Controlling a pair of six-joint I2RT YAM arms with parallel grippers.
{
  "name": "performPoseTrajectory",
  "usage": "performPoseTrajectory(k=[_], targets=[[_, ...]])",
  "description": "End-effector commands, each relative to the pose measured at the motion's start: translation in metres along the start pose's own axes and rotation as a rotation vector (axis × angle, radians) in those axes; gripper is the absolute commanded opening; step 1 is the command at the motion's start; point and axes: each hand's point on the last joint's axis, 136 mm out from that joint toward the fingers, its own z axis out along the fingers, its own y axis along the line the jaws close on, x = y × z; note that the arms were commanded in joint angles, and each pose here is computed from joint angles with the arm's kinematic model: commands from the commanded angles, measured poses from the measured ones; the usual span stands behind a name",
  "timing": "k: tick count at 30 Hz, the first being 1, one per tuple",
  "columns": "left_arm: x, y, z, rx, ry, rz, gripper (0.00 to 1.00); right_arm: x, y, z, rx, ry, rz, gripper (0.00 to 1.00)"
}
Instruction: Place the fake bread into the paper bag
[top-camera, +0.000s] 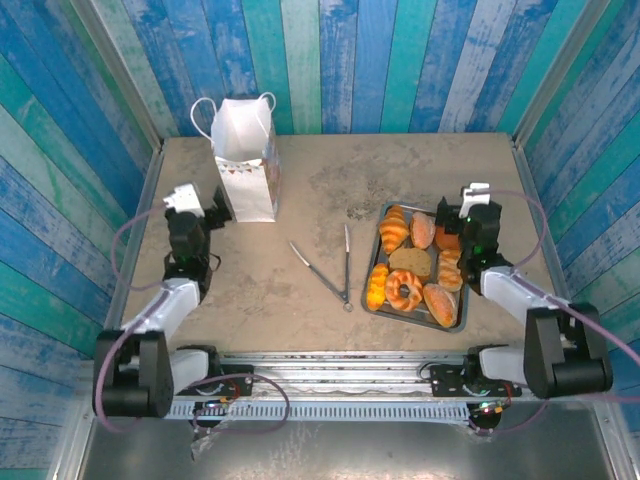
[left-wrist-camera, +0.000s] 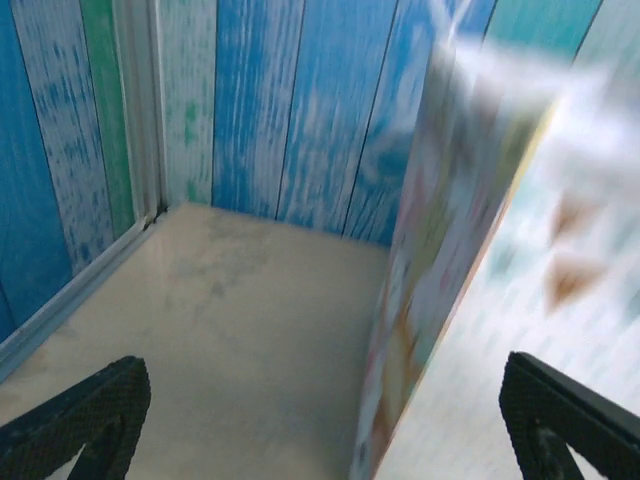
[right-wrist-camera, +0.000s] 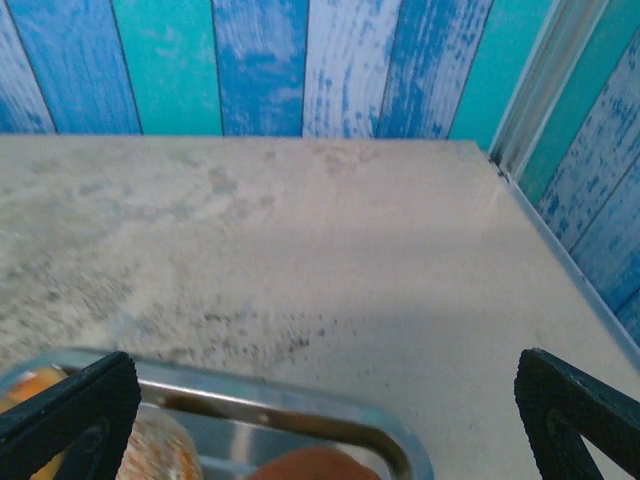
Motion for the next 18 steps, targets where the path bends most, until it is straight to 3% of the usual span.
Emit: performPoseTrajectory(k=[1,8,13,18], targets=[[-0.019,-0.004,-0.013,-0.005,0.078,-0.14,0.94,0.001,0.012,-0.011,-0.082,0.128,0.019,1.0],[-0.068,-0.023,-0.03,0.028,0.169,-0.199,0.94,-0.024,0.031,-0.043,-0.213,0.283,0.123,1.0],[-0.079,-0.032,-0.036,0.033,0.272,-0.21,0.94,-0.035,0.047,-0.065,-0.301,0.375,0.153,1.0],[-0.079,-0.038,-0.048,0.07,0.295,-0.227,0.94,-0.038,0.074,-0.082,-0.352,0.47,0.099,1.0]])
